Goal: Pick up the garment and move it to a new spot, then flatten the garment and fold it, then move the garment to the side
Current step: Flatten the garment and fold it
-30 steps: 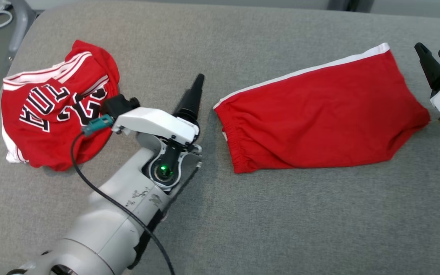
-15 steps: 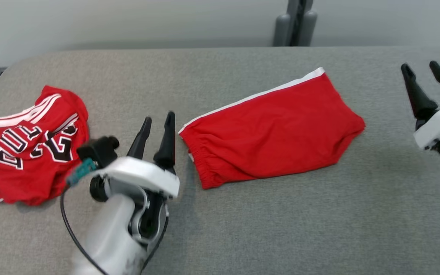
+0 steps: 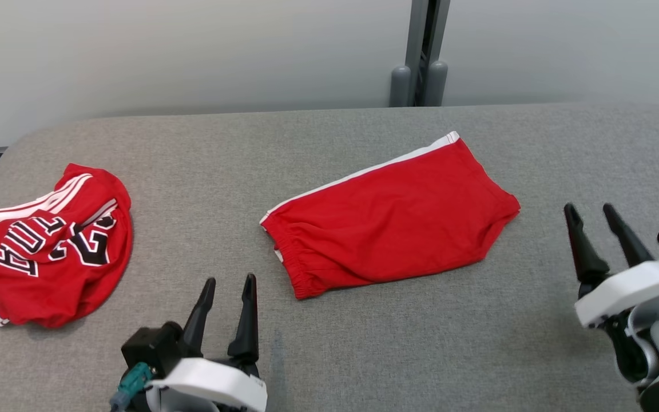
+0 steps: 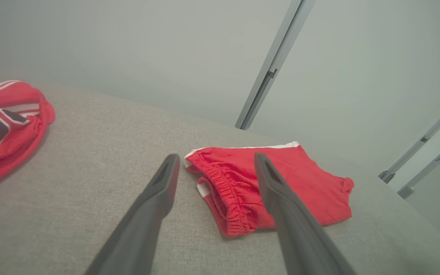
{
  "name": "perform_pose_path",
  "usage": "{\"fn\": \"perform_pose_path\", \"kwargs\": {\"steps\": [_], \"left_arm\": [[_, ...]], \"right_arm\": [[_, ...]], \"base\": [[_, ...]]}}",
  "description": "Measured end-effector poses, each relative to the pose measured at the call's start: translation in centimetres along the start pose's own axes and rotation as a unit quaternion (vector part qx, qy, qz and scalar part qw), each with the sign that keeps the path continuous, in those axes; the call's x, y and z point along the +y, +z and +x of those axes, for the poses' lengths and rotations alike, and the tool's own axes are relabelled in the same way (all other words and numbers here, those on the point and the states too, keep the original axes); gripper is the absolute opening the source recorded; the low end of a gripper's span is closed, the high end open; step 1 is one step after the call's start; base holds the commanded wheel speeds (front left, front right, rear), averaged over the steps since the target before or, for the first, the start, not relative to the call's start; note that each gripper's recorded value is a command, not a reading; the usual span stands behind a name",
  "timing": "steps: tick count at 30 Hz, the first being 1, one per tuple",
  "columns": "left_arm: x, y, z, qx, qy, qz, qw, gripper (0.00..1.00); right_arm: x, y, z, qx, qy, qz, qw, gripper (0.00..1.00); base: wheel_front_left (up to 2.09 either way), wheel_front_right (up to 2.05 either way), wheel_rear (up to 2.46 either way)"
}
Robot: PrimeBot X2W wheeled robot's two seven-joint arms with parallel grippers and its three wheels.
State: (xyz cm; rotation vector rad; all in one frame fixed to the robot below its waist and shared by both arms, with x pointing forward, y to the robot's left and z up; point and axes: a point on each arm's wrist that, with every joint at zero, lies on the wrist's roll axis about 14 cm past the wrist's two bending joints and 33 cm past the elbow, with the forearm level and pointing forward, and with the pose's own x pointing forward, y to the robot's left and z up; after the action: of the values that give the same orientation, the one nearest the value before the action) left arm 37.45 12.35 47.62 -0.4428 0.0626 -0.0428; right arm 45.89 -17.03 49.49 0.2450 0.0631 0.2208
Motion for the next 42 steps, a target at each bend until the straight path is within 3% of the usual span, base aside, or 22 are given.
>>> {"fn": "perform_pose_path", "kwargs": {"steps": [4,6,9,16,25,33,40,41,42], "left_arm": [[0.4,-0.6,-1.3,0.007,0.009,0.008,1.0,1.0],[0.4,-0.9,-1.9,0.011,0.01,0.009,1.0,1.0],[0.4,-1.3,-2.5,0.016,0.012,0.009,1.0,1.0],[0.2,-2.2,-3.4,0.029,0.004,0.022,0.999,1.0],[2.6,-2.5,-4.1,0.036,0.052,0.017,0.998,1.0],[4.4,-2.3,-4.8,0.035,0.092,0.005,0.995,1.0],[4.8,-1.9,-4.5,0.031,0.102,0.004,0.994,1.0],[4.8,-1.9,-4.5,0.031,0.103,0.004,0.994,1.0],[4.8,-1.9,-4.4,0.031,0.103,0.003,0.994,1.0]], "right_arm": [[0.6,-2.3,-0.9,0.021,-0.008,0.023,0.999,1.0],[0.5,-3.5,-1.1,0.03,-0.032,0.082,0.996,1.0],[0.9,-5.2,-0.7,0.058,-0.057,0.176,0.981,1.0],[0.4,-8.2,1.2,0.138,-0.093,0.275,0.947,1.0],[1.0,-10.2,4.8,0.201,-0.101,0.324,0.919,1.0],[1.6,-12.1,7.4,0.246,-0.099,0.325,0.908,1.0],[2.1,-12.6,9.1,0.259,-0.094,0.321,0.906,1.0],[2.1,-12.6,9.3,0.259,-0.094,0.321,0.906,0.83],[2.1,-12.6,9.4,0.259,-0.095,0.321,0.906,0.34]], "base": [[0.0,0.0,0.0],[0.0,0.0,0.0],[0.0,0.0,0.0],[0.0,0.0,0.0],[0.0,0.0,0.0],[0.0,0.0,0.0],[0.0,0.0,0.0],[0.0,0.0,0.0],[0.0,0.0,0.0]]}}
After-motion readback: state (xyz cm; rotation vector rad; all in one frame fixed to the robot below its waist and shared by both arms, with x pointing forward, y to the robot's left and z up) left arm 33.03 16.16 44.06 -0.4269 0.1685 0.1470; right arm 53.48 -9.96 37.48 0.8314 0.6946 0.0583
